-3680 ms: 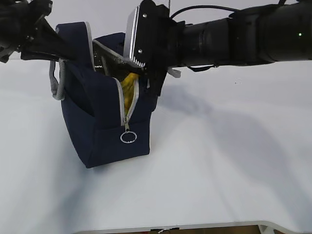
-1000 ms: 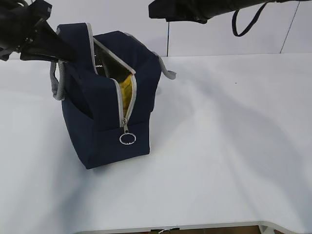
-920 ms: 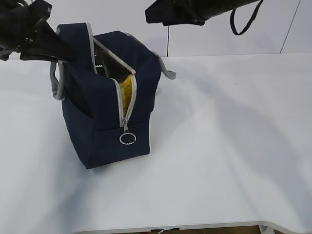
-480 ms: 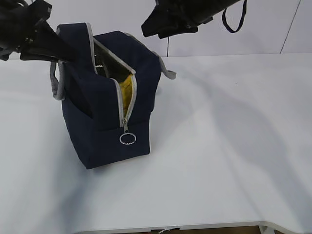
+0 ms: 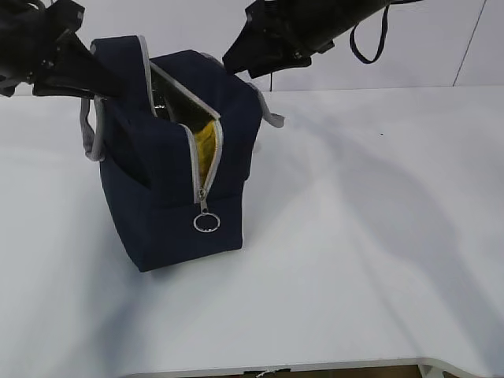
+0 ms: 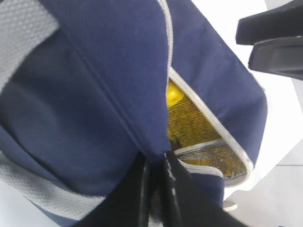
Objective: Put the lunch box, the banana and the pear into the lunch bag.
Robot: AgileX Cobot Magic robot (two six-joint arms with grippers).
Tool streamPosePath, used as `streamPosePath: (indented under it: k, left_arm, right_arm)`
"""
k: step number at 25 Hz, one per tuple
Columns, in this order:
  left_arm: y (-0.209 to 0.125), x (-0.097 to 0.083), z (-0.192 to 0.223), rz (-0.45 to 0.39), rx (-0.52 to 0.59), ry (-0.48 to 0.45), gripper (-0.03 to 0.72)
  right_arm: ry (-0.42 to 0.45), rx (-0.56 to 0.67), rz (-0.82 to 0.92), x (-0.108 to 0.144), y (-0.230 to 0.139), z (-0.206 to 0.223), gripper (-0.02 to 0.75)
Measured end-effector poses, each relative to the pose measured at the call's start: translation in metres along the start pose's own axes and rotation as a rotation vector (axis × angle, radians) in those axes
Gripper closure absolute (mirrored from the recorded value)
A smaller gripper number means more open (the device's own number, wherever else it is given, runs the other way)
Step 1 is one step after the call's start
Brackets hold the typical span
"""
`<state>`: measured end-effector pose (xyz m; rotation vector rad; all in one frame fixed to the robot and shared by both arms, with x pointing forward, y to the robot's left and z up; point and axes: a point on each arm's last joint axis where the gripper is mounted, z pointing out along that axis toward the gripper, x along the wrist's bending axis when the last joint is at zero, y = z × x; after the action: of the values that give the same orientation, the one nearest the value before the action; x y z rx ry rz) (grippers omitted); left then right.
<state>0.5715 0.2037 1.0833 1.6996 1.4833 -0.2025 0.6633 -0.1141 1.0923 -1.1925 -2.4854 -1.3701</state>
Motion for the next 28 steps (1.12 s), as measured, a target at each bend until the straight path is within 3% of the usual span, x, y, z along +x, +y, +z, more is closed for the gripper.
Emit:
streamPosePath:
  k: [10,17,20,28]
  left_arm:
    - [0.0,0.0,0.0,0.0,-0.005,0.002,0.691]
    - [0.001,0.001,0.0,-0.001,-0.006,0.003,0.691]
    - [0.001,0.001,0.0,0.003,-0.011,0.006,0.691]
    - [0.002,0.001,0.0,0.011,-0.017,0.009,0.691]
  right_arm:
    - [0.03,-0.005,0.048,-0.008,-0.004,0.015,0.328]
    - [0.03,-0.011,0.021,-0.008,-0.003,0.015,0.384]
    - [0.031,-0.013,-0.018,-0.008,-0.003,0.015,0.439]
    - [0.045,-0.003,-0.19,-0.005,-0.004,0.016,0.71]
